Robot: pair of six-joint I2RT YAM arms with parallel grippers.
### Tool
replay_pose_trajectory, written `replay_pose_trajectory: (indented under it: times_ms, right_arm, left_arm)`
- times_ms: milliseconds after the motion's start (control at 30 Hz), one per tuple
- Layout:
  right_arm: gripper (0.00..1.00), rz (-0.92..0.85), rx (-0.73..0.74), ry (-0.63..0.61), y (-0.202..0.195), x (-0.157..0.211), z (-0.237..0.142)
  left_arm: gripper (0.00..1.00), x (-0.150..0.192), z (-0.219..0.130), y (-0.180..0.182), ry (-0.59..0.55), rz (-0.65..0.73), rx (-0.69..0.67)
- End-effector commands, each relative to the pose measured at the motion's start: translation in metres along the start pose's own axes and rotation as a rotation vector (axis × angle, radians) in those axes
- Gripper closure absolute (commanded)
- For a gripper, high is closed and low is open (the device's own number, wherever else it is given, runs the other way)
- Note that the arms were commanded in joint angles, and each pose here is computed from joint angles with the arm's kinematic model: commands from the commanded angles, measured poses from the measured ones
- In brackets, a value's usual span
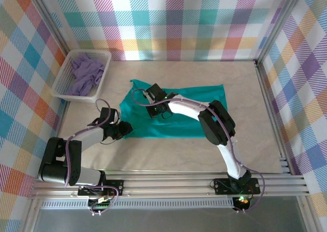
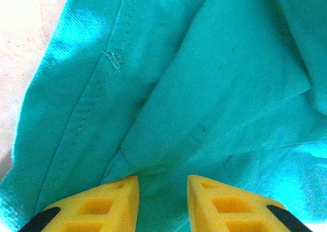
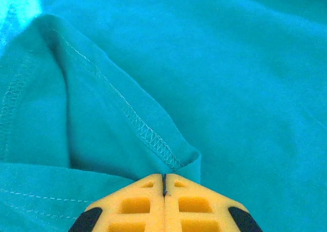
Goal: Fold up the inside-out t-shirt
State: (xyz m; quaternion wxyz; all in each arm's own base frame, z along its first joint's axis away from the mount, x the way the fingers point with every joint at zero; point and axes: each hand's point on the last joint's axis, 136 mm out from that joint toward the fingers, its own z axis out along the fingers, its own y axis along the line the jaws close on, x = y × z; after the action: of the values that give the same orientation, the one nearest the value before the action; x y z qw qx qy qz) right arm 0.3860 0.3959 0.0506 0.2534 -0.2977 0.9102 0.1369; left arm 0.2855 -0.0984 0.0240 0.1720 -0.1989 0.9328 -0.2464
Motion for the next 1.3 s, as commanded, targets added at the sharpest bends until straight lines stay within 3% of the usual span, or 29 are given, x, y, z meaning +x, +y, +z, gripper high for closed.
replay_pose_trajectory:
  times_ms: [0,200,400,600,800,1000,1167,1267]
  right_arm:
    - [1.00,0.079,0.011,-0.046,-0.009,-0.013,-0.015]
    - [1.00,0.161,0.036,0.012,-0.026,-0.003,-0.011]
    - [0.82,0.271,0.067,0.057,-0.053,0.008,-0.013]
    - [0.74,0.281,0.058,0.010,-0.070,0.002,-0.037]
    - [0.65,0.167,-0.188,-0.070,-0.017,0.000,-0.055]
    - [0.64,0.141,-0.405,-0.076,0.040,-0.003,-0.043]
    - [0.67,0.181,-0.489,-0.057,0.054,-0.008,-0.023]
    - [0.70,0.217,-0.461,-0.032,0.050,-0.008,-0.009]
  left_arm:
    - [0.69,0.021,0.006,0.026,0.070,-0.024,-0.074]
    - [0.69,0.021,0.006,0.026,0.070,-0.023,-0.079]
    - [0.69,0.020,0.005,0.026,0.069,-0.019,-0.083]
    - [0.68,0.018,0.003,0.025,0.061,-0.016,-0.082]
    - [0.63,0.004,-0.003,0.012,0.020,-0.004,-0.056]
    - [0.55,-0.032,-0.024,-0.022,-0.097,0.016,0.016]
    - [0.54,-0.055,-0.034,-0.048,-0.147,0.030,0.075]
    - [0.58,-0.063,-0.025,-0.063,-0.138,0.028,0.130]
